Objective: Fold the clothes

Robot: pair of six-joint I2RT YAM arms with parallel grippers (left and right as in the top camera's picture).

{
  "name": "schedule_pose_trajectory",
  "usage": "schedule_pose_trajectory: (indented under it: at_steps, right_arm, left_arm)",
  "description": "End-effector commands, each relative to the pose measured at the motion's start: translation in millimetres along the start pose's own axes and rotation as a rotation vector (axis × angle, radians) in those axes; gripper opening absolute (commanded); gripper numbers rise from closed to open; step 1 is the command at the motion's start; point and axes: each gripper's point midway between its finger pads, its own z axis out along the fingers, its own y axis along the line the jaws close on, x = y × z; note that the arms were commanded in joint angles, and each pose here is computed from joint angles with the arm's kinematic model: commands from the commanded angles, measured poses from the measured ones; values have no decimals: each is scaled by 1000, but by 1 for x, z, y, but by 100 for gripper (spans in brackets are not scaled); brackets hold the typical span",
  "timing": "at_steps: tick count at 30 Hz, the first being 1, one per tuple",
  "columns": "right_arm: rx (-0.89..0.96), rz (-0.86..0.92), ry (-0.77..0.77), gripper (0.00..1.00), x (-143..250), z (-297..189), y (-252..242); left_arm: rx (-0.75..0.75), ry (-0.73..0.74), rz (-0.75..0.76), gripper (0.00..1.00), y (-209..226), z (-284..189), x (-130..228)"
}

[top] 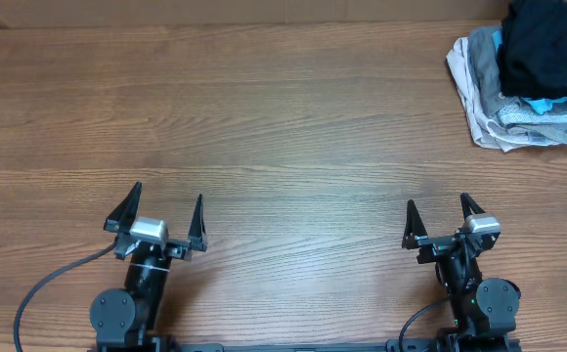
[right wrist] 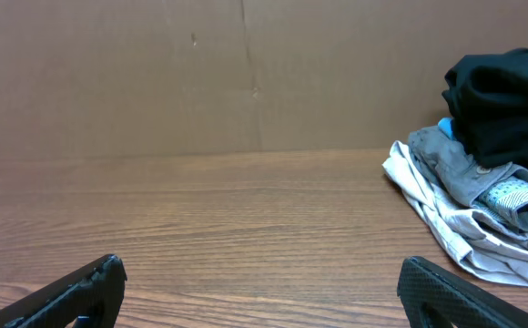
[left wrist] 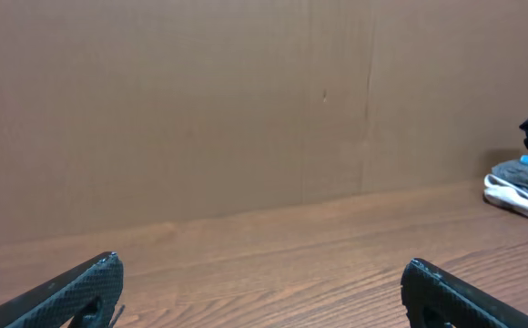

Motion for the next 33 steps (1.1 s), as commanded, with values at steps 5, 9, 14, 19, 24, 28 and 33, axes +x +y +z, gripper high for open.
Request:
schedule_pose_trajectory:
  at_steps: [5,9,14,19,24,28,33]
  right_arm:
    - [13,3,-7,100,1,0,-3]
    - [13,3,-7,100,1,0,-3]
    - [14,3,-7,100,1,0,-3]
    - [13,3,-7,100,1,0,-3]
    - [13,3,-7,100,1,0,-3]
    - [13,3,-7,100,1,0,-3]
    - [14,3,-7,100,1,0,-3]
  left_arm:
    - [-3,-48,-6,100,-1,-11,13]
    - [-4,14,-17,100,-1,-10,28]
    - [-8,182,-60,100,-1,-14,69]
    - [-10,176,-70,100,-1,-14,68]
    - [-10,177,-70,100,-1,-14,68]
    - [-10,177,-70,100,-1,-14,68]
    - [-10,177,-70,100,-1,-14,68]
